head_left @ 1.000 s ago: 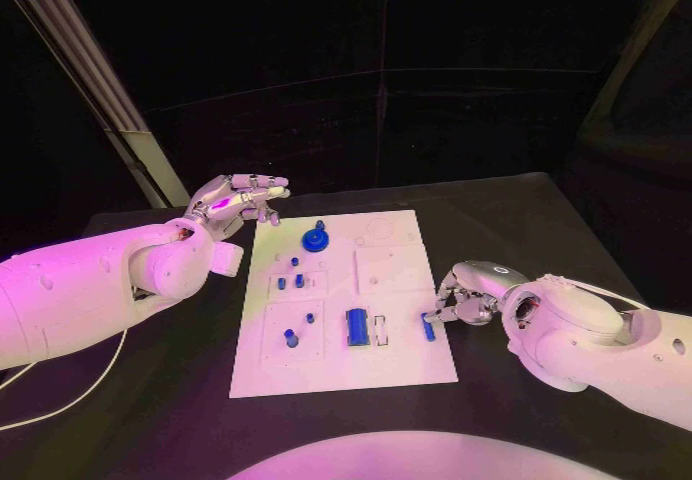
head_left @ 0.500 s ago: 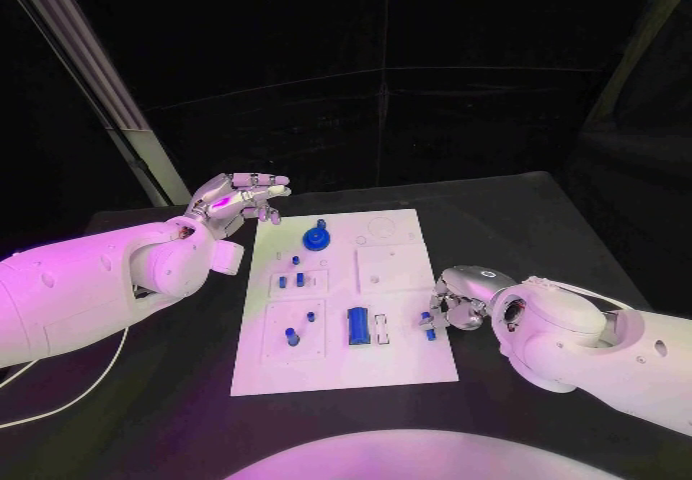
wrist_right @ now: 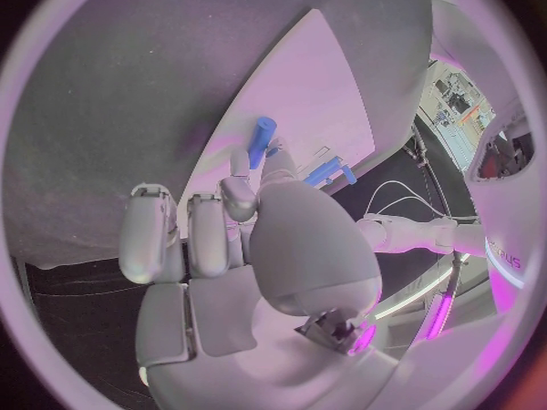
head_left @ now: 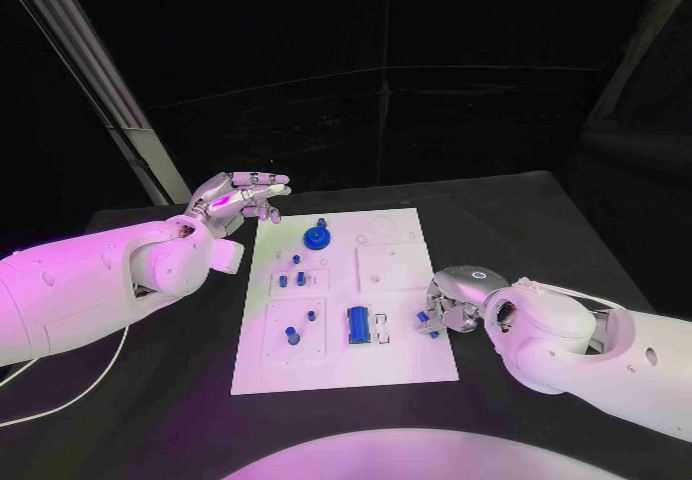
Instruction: Assemble the parts on the task board
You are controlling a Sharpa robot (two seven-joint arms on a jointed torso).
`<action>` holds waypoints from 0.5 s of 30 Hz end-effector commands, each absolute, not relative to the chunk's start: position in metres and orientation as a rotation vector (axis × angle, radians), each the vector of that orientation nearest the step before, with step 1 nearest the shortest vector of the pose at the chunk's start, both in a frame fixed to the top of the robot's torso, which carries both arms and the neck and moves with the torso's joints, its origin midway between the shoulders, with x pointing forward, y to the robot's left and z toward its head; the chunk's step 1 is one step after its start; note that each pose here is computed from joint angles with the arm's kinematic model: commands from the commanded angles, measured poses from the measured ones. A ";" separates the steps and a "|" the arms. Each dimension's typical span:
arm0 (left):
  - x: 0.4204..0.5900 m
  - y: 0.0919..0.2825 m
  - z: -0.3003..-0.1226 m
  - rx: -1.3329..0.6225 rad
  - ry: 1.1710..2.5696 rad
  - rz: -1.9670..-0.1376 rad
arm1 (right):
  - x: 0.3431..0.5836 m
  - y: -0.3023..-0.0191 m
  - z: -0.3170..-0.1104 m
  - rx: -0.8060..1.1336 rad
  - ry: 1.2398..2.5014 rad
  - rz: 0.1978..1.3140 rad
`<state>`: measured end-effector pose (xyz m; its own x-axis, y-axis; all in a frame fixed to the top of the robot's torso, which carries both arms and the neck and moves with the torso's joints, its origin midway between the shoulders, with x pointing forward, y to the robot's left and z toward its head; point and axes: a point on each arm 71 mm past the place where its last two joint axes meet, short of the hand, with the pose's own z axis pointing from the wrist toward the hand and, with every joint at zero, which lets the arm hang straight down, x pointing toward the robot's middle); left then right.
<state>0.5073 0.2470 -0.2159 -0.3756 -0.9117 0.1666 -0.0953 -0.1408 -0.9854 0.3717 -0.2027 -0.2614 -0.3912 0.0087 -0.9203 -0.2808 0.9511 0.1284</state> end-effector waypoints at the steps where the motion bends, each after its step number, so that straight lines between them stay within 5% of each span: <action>1: 0.507 0.247 -0.215 -1.163 1.468 -1.602 | 0.365 -0.201 -0.274 -0.330 1.987 0.238; 15: 0.507 0.247 -0.215 -1.165 1.470 -1.600 | 0.363 -0.193 -0.274 -0.334 1.969 0.257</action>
<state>0.5071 0.2474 -0.2163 -0.3750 -0.9120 0.1665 -0.0968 -0.1401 -0.9854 0.3662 -0.1862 -0.2600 -0.3342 -0.0768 -0.9394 -0.3689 0.9278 0.0553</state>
